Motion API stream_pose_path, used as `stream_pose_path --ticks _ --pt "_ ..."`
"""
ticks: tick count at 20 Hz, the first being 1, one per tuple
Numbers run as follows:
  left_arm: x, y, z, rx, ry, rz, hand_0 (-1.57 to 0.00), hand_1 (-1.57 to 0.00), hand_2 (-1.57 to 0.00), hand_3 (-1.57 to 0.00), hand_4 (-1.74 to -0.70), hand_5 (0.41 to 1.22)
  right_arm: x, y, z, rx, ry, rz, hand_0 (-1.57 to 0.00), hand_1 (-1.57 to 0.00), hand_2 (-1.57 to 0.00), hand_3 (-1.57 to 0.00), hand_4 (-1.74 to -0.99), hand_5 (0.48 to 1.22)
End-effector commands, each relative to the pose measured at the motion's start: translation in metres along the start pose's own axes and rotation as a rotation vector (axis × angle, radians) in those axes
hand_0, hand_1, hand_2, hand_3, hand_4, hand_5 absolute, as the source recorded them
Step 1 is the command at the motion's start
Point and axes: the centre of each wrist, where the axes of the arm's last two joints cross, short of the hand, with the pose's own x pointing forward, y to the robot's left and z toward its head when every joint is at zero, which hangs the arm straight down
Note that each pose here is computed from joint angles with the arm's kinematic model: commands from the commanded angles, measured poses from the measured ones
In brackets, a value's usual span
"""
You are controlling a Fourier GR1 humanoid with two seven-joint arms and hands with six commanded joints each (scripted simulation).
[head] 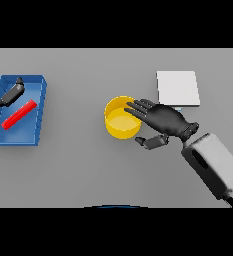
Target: Pick up the red beaker and tilt it to pour out 1 green nut into yellow bowl. Pick up the yellow bowl and place it on the metallic measuring scale.
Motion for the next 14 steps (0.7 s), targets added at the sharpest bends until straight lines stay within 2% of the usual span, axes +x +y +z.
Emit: stream_pose_path --ticks 1,5,9,14 --pt "-0.002 0.002 -0.002 0.003 0.012 0.002 0.0 0.0 0.0 0.0 -0.74 0.702 0.002 -0.003 -0.006 0.03 -0.011 0.041 0.0 0.0 0.0 0.0 -1.223 0.703" --pt "-0.003 0.007 -0.001 0.005 -0.004 0.008 0.0 0.0 0.0 0.0 -0.75 0.707 0.006 -0.002 -0.027 0.14 -0.05 0.122 0.0 0.0 0.0 0.0 -1.215 0.717" --pt "-0.007 0.008 0.0 0.007 0.01 0.0 0.0 0.0 0.0 0.0 -0.74 0.698 0.009 0.002 -0.045 0.223 -0.056 0.13 0.0 0.0 0.0 0.0 -1.231 0.725" --pt "-0.009 0.011 0.0 0.014 0.002 0.002 0.0 0.0 0.0 0.0 -0.74 0.698 0.014 0.003 -0.064 0.287 -0.054 0.196 0.0 0.0 0.0 0.0 -1.257 0.733"
